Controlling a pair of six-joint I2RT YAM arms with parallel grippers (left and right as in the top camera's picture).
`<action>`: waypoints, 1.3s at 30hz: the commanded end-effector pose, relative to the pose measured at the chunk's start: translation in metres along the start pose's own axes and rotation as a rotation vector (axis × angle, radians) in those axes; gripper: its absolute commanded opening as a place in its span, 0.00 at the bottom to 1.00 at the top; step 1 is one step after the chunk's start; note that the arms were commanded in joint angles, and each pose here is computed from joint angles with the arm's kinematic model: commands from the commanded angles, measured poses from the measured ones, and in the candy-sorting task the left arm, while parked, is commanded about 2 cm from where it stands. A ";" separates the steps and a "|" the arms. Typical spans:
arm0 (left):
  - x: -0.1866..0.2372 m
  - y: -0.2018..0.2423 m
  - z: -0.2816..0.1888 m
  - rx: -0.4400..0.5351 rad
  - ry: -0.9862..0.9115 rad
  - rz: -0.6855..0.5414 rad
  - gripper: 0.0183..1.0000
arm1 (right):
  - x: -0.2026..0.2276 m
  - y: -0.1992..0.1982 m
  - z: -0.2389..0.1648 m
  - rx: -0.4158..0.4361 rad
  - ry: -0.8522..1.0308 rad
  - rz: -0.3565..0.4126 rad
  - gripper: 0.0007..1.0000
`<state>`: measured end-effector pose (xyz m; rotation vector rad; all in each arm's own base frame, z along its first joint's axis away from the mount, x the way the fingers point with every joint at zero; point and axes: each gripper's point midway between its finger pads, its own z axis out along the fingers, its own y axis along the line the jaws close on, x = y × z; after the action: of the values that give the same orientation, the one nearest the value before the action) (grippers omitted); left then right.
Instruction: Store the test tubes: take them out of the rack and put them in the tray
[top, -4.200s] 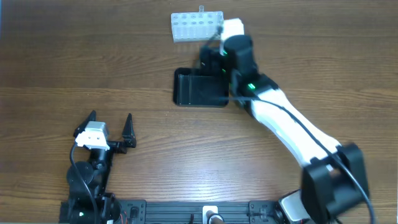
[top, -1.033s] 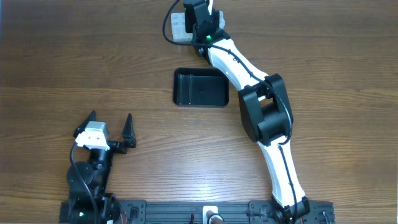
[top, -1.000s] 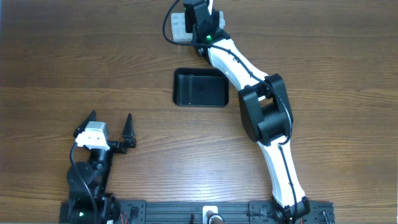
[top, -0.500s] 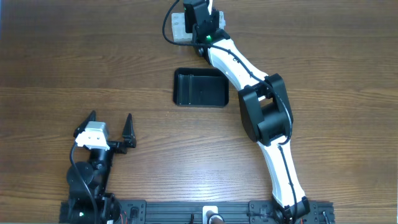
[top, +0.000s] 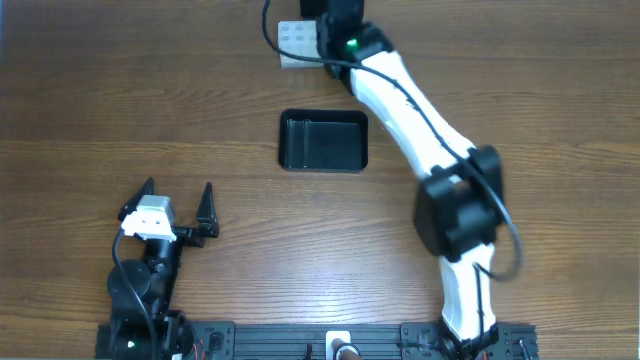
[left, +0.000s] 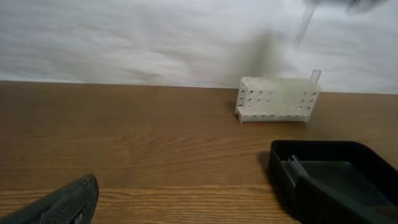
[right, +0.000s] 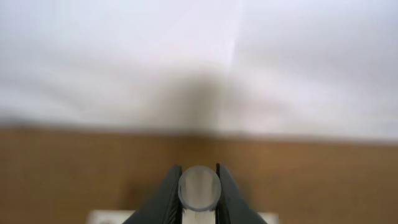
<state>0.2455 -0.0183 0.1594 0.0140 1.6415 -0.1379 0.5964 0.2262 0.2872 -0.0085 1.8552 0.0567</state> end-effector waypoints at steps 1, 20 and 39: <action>0.002 -0.002 0.000 0.014 0.003 -0.014 1.00 | -0.094 -0.009 -0.081 -0.009 -0.130 0.059 0.12; 0.002 -0.002 0.000 0.014 0.003 -0.015 1.00 | 0.199 -0.003 -0.121 0.041 0.893 0.111 0.10; 0.002 -0.002 0.000 0.014 0.002 -0.014 1.00 | 0.277 0.004 -0.098 0.102 0.992 0.114 0.13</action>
<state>0.2455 -0.0183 0.1594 0.0136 1.6415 -0.1382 0.4293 0.2310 0.0630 0.1529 2.8223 0.0546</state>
